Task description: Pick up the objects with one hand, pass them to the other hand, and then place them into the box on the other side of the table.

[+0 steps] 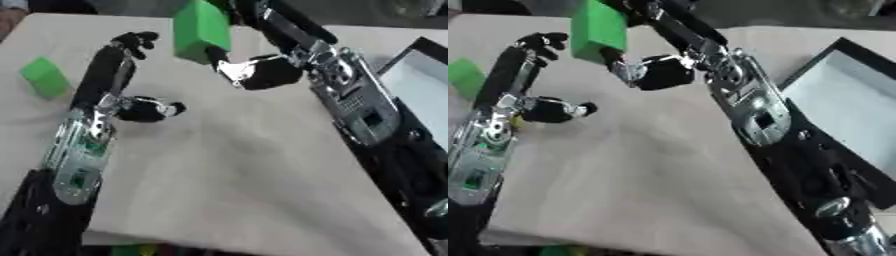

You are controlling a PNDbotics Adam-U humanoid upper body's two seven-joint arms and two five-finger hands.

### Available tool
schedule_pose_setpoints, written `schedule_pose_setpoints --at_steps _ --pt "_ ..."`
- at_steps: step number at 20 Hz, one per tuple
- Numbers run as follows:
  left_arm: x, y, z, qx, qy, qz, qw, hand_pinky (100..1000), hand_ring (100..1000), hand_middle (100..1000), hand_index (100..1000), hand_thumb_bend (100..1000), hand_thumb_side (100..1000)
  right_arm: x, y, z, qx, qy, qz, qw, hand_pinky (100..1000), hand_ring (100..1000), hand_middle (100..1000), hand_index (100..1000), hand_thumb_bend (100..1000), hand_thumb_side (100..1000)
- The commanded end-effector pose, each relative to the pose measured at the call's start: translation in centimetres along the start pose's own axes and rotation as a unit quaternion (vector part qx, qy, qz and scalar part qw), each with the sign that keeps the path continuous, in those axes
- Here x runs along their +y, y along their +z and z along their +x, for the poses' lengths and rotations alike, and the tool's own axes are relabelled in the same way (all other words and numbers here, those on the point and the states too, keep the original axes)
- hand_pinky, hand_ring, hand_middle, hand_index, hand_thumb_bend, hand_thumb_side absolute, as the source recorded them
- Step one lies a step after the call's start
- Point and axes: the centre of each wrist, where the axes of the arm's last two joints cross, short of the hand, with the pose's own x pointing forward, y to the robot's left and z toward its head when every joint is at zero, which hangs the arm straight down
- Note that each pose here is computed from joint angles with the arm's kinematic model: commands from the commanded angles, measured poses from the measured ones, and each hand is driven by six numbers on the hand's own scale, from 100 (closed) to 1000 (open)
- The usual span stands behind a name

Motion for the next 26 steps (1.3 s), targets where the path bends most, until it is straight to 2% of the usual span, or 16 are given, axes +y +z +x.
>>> schedule_pose_setpoints --at_steps 1,5,10,15,20,26 --pt "2.0 -0.1 -2.0 0.025 -0.011 0.028 0.999 690 682 692 827 702 100 -2.1 1.0 1.3 -0.004 0.001 -0.018 1.000 875 867 565 661 100 285" --pt "3.0 0.6 -4.6 0.064 -0.022 0.040 0.997 695 681 689 817 686 100 -3.9 3.1 1.5 0.019 -0.010 -0.032 0.999 883 875 574 670 100 295" --pt "4.8 1.2 -7.0 0.101 -0.036 0.067 0.992 699 681 689 815 676 100 -6.5 6.8 1.2 0.064 0.000 -0.066 0.996 887 879 578 675 100 286" --pt "6.3 1.5 -7.8 0.113 -0.045 0.095 0.988 700 681 689 814 674 113 -8.3 9.7 0.5 0.107 0.019 -0.077 0.991 891 887 587 682 100 260" --pt "8.0 1.7 -8.2 0.121 -0.049 0.118 0.984 701 680 687 809 667 121 -10.7 14.0 -0.6 0.163 0.046 -0.095 0.981 901 899 596 689 100 236" --pt "9.5 1.8 -9.0 0.132 -0.059 0.139 0.980 705 683 690 810 669 121 -13.1 18.4 -2.2 0.232 0.097 -0.128 0.959 890 890 588 679 100 212"
